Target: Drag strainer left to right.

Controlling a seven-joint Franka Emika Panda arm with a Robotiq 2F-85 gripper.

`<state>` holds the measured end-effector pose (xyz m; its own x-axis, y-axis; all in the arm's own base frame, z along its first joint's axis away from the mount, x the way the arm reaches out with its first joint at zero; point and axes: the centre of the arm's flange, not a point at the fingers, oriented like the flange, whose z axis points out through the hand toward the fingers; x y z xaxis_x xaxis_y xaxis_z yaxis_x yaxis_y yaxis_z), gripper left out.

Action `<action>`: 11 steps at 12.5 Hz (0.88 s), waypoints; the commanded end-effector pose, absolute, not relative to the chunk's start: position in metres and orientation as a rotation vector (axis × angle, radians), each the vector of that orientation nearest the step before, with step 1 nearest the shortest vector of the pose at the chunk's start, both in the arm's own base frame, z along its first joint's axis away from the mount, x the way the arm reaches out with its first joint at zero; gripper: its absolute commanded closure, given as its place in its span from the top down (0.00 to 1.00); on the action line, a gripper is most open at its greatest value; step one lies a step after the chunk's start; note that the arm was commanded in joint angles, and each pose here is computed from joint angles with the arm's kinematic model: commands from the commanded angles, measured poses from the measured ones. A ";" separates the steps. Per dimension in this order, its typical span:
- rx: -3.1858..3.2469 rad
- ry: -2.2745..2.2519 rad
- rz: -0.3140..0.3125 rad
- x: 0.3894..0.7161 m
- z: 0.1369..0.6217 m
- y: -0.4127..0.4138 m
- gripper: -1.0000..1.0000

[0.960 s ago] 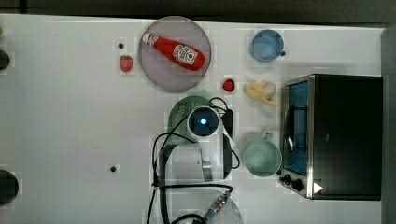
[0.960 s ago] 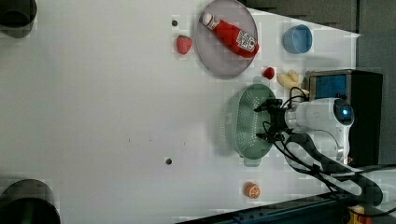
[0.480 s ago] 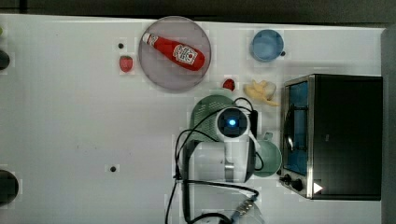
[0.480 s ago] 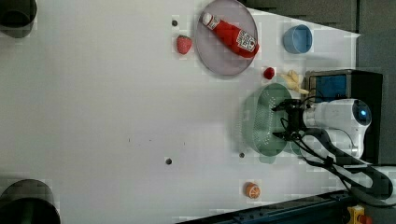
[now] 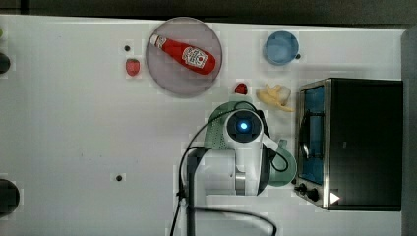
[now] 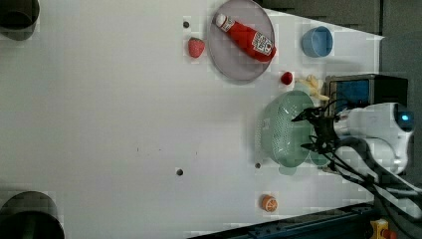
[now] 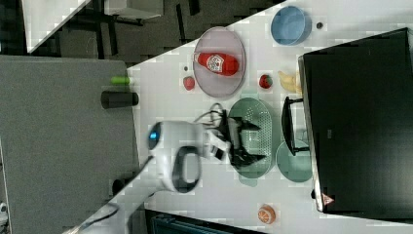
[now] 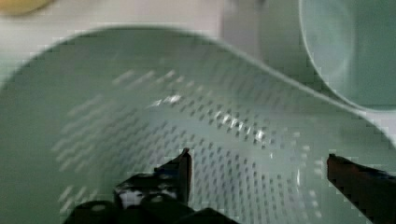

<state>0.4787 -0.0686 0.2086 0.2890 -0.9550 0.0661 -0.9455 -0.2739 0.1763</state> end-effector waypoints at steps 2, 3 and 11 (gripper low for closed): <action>2.641 -1.553 0.092 0.501 0.381 -0.043 1.00; 2.643 -1.566 0.052 0.495 0.411 -0.040 1.00; 2.873 -1.164 -0.042 0.467 0.583 -0.031 1.00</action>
